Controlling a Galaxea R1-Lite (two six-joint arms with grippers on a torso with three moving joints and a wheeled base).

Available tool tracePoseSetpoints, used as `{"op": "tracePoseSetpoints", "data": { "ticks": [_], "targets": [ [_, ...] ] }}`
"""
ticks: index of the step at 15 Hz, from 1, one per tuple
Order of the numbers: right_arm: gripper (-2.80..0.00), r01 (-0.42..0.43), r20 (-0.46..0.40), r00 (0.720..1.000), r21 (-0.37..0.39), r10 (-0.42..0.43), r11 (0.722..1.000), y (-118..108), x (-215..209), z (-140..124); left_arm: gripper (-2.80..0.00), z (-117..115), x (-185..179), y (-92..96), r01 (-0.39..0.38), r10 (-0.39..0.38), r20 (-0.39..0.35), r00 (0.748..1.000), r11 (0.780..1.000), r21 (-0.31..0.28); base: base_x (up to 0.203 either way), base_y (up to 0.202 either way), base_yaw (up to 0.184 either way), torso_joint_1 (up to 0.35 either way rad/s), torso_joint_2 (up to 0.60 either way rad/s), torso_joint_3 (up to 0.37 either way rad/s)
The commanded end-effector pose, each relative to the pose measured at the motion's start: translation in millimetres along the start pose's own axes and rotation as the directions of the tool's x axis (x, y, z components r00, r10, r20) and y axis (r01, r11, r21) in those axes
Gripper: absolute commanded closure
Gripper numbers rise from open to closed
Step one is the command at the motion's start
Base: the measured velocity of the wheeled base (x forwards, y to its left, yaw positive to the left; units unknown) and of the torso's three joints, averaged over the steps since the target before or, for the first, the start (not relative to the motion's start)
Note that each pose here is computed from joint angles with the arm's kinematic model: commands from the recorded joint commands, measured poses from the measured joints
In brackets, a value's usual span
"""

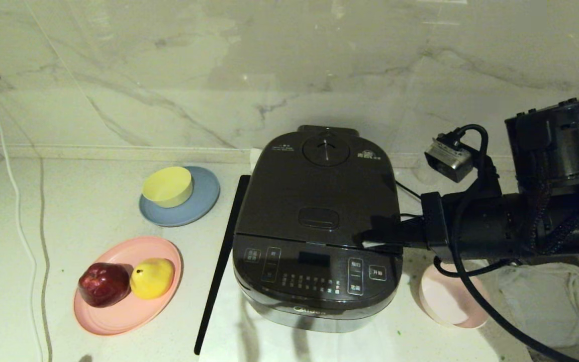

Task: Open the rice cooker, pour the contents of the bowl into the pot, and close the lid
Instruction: Close the rice cooker

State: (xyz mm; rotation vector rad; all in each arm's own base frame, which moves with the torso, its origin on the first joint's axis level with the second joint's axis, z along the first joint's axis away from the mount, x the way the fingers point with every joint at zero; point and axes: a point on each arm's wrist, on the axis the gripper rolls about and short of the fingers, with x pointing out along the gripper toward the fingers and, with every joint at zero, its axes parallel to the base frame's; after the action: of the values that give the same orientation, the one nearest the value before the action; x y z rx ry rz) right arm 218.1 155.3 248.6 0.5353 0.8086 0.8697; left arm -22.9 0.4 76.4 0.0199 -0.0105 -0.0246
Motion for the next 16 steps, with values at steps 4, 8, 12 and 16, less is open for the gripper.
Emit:
{"op": "tracePoseSetpoints", "data": {
  "ticks": [4, 8, 12, 16],
  "targets": [
    [0.0, 0.067, -0.031, 0.997, 0.007, -0.067, 0.998, 9.7, -28.7, -12.9, 0.0, -2.5, 0.6, 0.0, 0.001, -0.001, -0.009, 1.0, 1.0, 0.0, 0.0, 0.0, 0.0, 0.0, 0.0, 0.0],
    [0.0, 0.071, -0.082, 0.994, 0.003, -0.071, 0.997, 14.6, -35.5, -26.1, 0.0, -2.6, 0.6, 0.0, 0.001, -0.001, -0.009, 1.0, 1.0, 0.0, 0.0, 0.0, 0.0, 0.0, 0.0, 0.0],
    [0.0, 0.073, -0.102, 0.992, 0.003, -0.073, 0.997, 13.6, -34.9, -32.3, 0.0, -2.5, 0.6, 0.0, 0.001, -0.001, -0.009, 1.0, 1.0, 0.0, 0.0, 0.0, 0.0, 0.0, 0.0, 0.0],
    [0.0, 0.069, -0.081, 0.994, -0.005, -0.069, 0.998, 14.9, -33.1, -28.1, 0.0, -2.5, 0.6, 0.0, 0.0, 0.0, -0.009, 1.0, 1.0, 0.0, 0.0, 0.0, 0.0, 0.0, 0.0, 0.0]
  ]
}}
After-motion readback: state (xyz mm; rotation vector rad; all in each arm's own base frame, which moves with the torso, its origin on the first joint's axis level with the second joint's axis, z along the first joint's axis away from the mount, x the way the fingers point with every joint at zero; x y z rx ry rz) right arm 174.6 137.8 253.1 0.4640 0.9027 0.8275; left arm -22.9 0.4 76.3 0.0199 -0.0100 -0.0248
